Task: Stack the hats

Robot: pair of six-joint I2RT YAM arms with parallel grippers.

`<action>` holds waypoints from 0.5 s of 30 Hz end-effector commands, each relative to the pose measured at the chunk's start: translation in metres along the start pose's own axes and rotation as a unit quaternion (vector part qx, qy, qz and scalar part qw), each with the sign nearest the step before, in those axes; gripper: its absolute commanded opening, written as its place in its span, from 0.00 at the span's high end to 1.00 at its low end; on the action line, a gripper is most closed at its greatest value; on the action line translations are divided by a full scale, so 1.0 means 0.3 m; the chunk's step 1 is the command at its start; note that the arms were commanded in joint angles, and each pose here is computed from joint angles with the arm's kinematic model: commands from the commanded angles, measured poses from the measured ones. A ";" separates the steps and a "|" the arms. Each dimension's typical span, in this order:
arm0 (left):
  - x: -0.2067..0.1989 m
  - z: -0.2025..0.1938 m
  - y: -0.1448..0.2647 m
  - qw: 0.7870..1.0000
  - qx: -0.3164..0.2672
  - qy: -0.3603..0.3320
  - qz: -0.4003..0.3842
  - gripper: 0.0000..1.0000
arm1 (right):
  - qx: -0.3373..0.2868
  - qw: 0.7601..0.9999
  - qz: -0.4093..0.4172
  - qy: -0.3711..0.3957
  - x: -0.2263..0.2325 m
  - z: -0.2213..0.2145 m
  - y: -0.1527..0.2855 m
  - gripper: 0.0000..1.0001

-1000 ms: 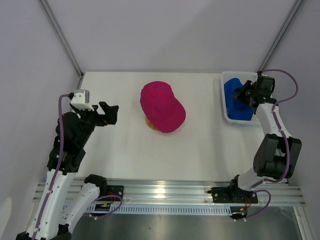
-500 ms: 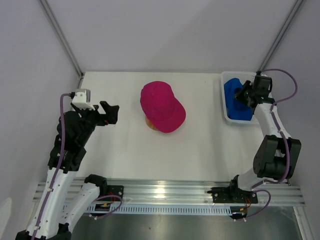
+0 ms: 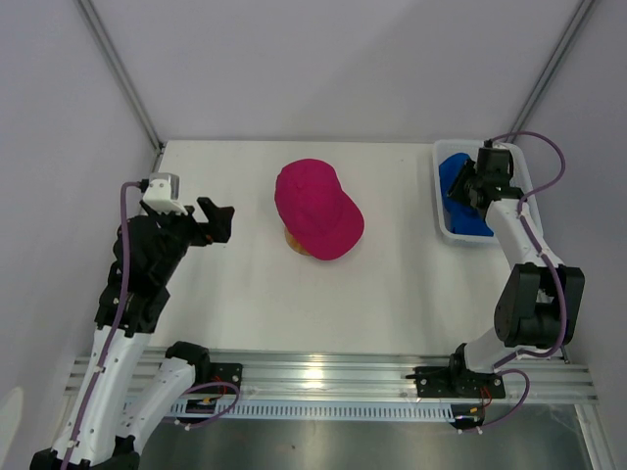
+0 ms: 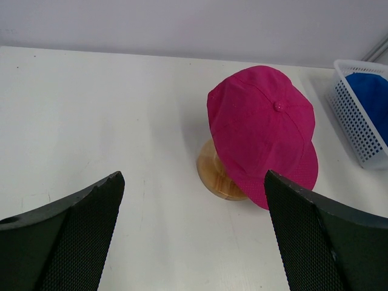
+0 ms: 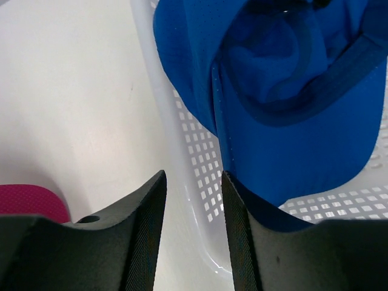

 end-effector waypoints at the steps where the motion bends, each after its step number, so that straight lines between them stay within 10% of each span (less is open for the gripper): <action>1: -0.016 0.045 0.004 1.000 -0.018 -0.013 -0.008 0.01 | -0.043 0.998 -0.032 0.020 -0.015 0.083 0.058 0.54; 15: -0.014 0.040 -0.004 1.000 -0.013 -0.014 -0.006 0.01 | -0.047 0.997 -0.048 0.031 -0.010 0.090 0.074 0.55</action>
Point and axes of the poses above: each gripper's point midway between its finger pads, its own y axis back along the fingers, its own x axis along the line the jaws close on, z = x × y, the point moved 4 cm from there along y, back along the fingers, and after that the axes turned 6 degrees about y, right-handed, at the moved point
